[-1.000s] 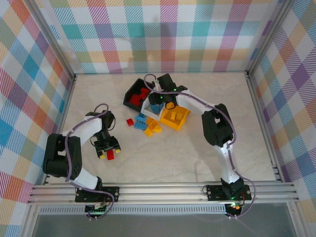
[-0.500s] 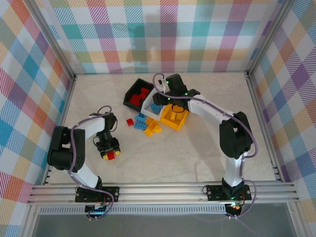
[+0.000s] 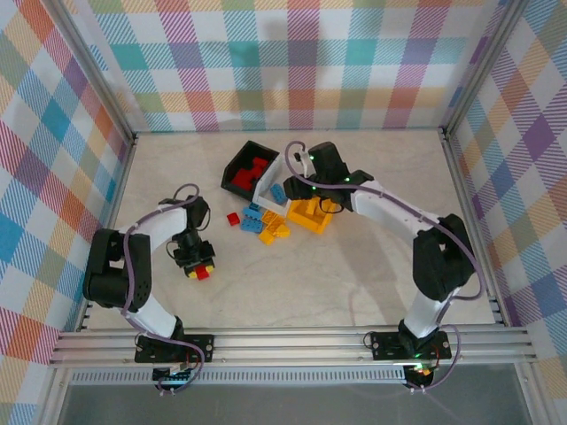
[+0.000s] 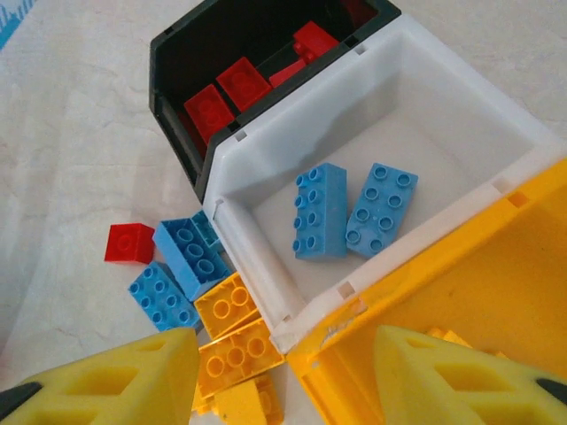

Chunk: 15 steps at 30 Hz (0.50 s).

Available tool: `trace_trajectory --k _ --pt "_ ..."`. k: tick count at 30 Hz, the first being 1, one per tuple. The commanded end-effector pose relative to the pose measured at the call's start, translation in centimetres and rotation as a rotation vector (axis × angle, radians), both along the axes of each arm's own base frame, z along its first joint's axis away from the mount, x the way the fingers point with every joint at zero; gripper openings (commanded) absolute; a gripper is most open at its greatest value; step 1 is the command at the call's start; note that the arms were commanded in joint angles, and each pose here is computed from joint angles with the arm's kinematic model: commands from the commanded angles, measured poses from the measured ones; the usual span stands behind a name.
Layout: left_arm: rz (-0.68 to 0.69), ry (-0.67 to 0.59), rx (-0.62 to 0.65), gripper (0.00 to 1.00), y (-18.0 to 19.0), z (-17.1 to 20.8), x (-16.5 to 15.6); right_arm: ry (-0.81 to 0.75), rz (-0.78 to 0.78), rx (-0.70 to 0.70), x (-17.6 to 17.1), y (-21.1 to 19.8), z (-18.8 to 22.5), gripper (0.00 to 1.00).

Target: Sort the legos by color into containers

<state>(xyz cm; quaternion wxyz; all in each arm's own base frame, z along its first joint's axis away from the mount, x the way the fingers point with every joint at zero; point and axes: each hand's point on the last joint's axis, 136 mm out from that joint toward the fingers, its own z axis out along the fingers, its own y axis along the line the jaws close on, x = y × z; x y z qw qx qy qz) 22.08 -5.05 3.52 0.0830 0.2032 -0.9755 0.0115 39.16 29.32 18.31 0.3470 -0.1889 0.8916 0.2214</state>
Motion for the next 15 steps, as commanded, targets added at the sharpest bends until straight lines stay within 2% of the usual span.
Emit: trace_trajectory --k 1,8,15 --pt "-0.027 -0.143 -0.069 0.34 -1.6 4.2 4.1 0.000 -0.006 0.007 -1.7 -1.2 1.4 0.55" --pt "-0.044 -0.333 -0.140 0.34 -4.1 9.7 14.6 0.027 -0.025 -0.011 -4.9 -3.6 1.2 0.56" --pt "-0.016 -0.423 -0.207 0.34 -6.9 9.9 24.4 0.028 -0.031 -0.016 -7.3 -5.3 1.4 0.56"
